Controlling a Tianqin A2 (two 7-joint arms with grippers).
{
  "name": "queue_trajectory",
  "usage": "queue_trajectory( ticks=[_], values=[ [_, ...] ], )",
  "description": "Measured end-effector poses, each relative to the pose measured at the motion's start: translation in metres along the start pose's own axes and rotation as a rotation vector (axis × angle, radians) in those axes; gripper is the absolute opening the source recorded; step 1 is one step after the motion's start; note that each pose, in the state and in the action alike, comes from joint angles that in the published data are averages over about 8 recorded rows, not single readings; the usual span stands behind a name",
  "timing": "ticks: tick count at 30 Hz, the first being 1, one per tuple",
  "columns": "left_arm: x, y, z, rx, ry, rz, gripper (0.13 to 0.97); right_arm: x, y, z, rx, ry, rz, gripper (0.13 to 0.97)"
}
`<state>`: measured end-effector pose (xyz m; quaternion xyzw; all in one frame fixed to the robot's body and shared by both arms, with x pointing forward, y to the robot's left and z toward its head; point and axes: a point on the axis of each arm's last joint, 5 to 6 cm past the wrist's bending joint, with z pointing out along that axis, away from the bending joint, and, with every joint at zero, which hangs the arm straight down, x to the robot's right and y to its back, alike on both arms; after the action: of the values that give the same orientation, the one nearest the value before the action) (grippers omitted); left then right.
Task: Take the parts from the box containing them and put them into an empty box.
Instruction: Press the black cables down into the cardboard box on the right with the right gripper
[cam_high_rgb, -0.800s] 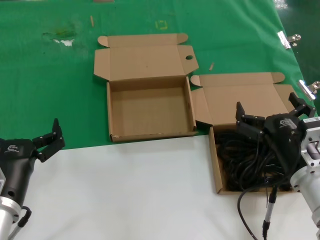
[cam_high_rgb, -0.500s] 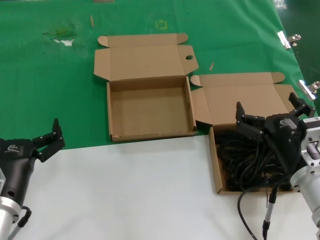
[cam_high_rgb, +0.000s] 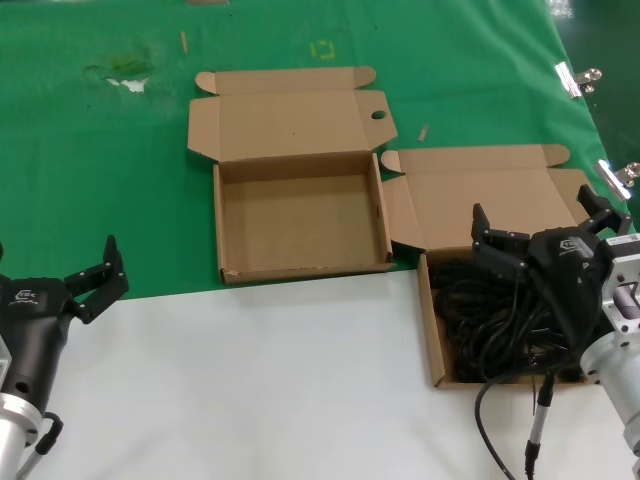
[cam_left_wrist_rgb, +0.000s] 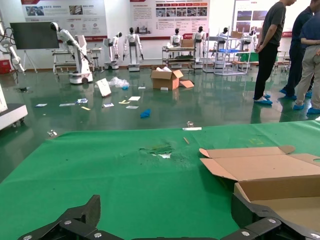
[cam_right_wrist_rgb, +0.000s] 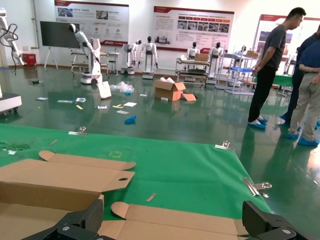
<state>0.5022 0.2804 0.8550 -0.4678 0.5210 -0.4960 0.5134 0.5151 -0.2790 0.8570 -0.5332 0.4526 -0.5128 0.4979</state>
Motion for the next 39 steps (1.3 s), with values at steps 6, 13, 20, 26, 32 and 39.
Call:
queue_trajectory(
  ticks=[6, 13, 20, 26, 32, 39],
  values=[
    [0.0, 0.0, 0.0, 0.0, 0.0, 0.0, 0.897, 0.0, 0.0, 0.0, 0.0, 0.0, 0.0, 0.966],
    [0.0, 0.0, 0.0, 0.0, 0.0, 0.0, 0.804, 0.0, 0.0, 0.0, 0.0, 0.0, 0.0, 0.966],
    [0.0, 0.0, 0.0, 0.0, 0.0, 0.0, 0.678, 0.0, 0.0, 0.0, 0.0, 0.0, 0.0, 0.966],
    [0.0, 0.0, 0.0, 0.0, 0.0, 0.0, 0.553, -0.0022, -0.0002, -0.0019, -0.001, -0.002, 0.004, 0.966],
    [0.0, 0.0, 0.0, 0.0, 0.0, 0.0, 0.402, -0.0046, 0.0007, -0.0047, -0.009, -0.003, 0.005, 0.966],
    [0.0, 0.0, 0.0, 0.0, 0.0, 0.0, 0.334, -0.0035, 0.0022, -0.004, -0.021, -0.013, -0.021, 0.966]
  ],
)
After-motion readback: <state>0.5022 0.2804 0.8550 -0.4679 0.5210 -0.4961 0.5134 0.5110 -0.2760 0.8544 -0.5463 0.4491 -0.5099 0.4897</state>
